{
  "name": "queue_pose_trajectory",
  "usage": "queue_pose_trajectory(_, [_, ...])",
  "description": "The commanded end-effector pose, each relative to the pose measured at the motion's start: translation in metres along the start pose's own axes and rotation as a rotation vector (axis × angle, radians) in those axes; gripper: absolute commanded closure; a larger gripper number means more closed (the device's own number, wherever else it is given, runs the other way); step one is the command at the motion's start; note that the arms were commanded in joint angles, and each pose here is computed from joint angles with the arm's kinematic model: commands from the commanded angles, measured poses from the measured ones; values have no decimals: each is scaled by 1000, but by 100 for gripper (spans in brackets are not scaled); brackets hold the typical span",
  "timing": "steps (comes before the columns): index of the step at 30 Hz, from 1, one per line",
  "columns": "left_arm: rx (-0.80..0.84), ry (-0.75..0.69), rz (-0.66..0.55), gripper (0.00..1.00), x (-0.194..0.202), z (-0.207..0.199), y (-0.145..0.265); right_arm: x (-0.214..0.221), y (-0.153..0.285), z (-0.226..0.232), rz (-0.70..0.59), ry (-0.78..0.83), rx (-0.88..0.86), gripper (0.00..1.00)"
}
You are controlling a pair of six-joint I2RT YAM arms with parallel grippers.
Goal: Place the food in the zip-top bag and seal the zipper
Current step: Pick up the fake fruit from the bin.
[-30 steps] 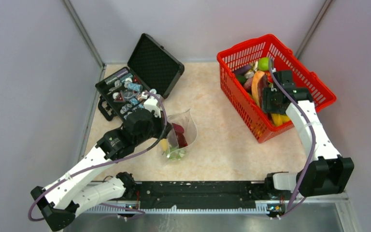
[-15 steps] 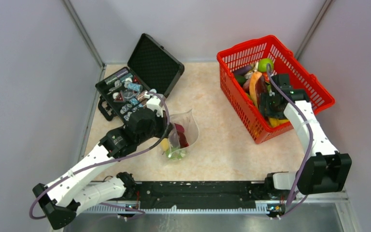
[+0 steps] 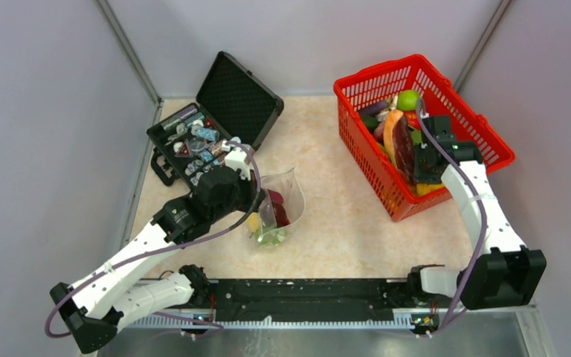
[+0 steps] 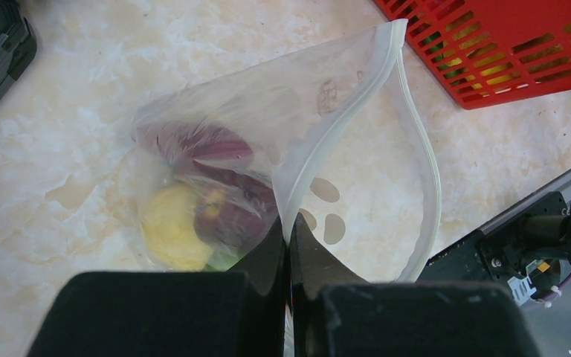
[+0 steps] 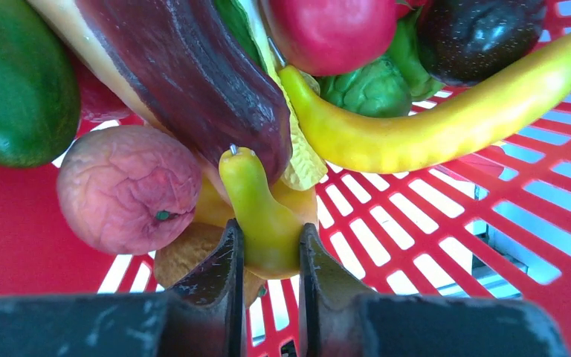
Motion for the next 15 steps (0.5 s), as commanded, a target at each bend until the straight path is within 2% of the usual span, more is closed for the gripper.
queue_pose_trajectory(1, [7,-7,-49,100,-8,-1,3,-19,34,-8,-187,-102,8,100])
queue_pose_trajectory(10, [7,4,-57,100,-7,0,5,-30,61,-34,-382,-160,160,100])
queue_pose_trajectory(15, [11,1,-50,100,-8,-2,3,-34,93,-42,-617,-244,124,100])
Point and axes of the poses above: each gripper's point midway between its finger pads, its own y axis back along the fingers, its own z axis along the line the jaws close on, x = y × z, the point moved 7 cm from there along y, back along the fingers, and after that the axes turned 4 degrees about y, right-handed, at the moved point
